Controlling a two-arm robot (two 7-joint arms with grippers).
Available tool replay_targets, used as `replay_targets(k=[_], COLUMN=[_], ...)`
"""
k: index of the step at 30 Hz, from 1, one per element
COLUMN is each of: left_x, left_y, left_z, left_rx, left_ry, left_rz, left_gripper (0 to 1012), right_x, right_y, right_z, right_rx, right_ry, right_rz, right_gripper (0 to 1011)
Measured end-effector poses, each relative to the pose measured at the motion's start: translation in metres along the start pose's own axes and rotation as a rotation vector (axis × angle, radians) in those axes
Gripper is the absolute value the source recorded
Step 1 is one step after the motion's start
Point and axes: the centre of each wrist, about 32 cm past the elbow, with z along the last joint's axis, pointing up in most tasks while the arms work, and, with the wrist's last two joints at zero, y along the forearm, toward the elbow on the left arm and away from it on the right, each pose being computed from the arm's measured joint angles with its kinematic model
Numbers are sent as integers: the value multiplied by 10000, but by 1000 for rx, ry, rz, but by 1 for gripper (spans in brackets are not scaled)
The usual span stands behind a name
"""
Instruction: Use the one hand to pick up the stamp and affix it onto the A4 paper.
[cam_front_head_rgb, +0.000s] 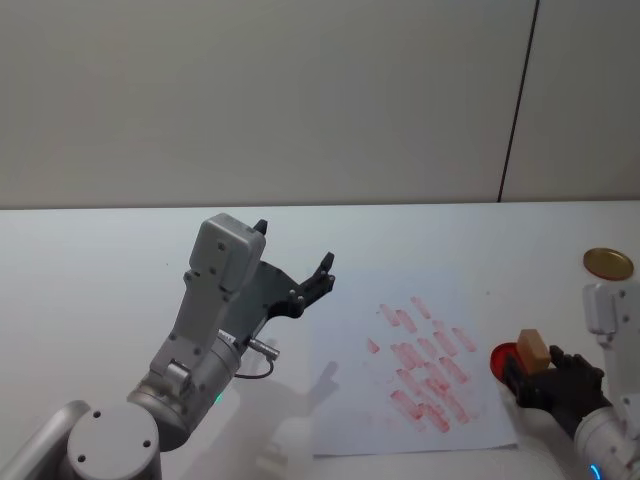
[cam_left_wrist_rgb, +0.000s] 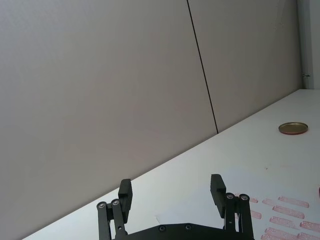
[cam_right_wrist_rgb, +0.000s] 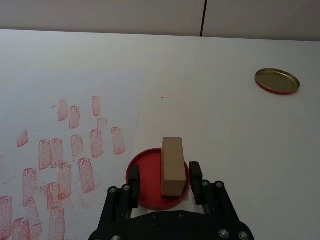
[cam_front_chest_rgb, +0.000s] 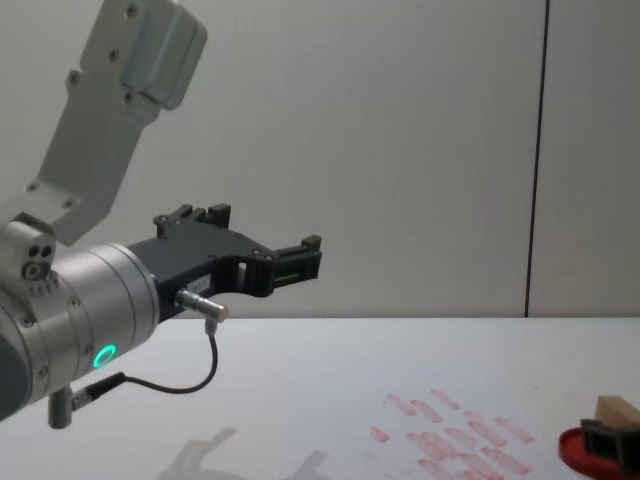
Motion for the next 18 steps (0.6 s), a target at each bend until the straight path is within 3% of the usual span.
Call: replay_targets(k=[6,14,18], left_x=[0,0,0], left_y=[0,0,0], left_z=[0,0,0], left_rx=[0,0,0], left_ry=[0,0,0], left_rz=[0,0,0], left_gripper=[993,993,993], right_x=[-3,-20,-25], right_y=[-21,-105,-155], right_z=[3,70,99], right_rx=[27,110,156], right_ry=[-3,-32,-49], right_rz=[5,-3,-13], right_gripper=[732,972,1002])
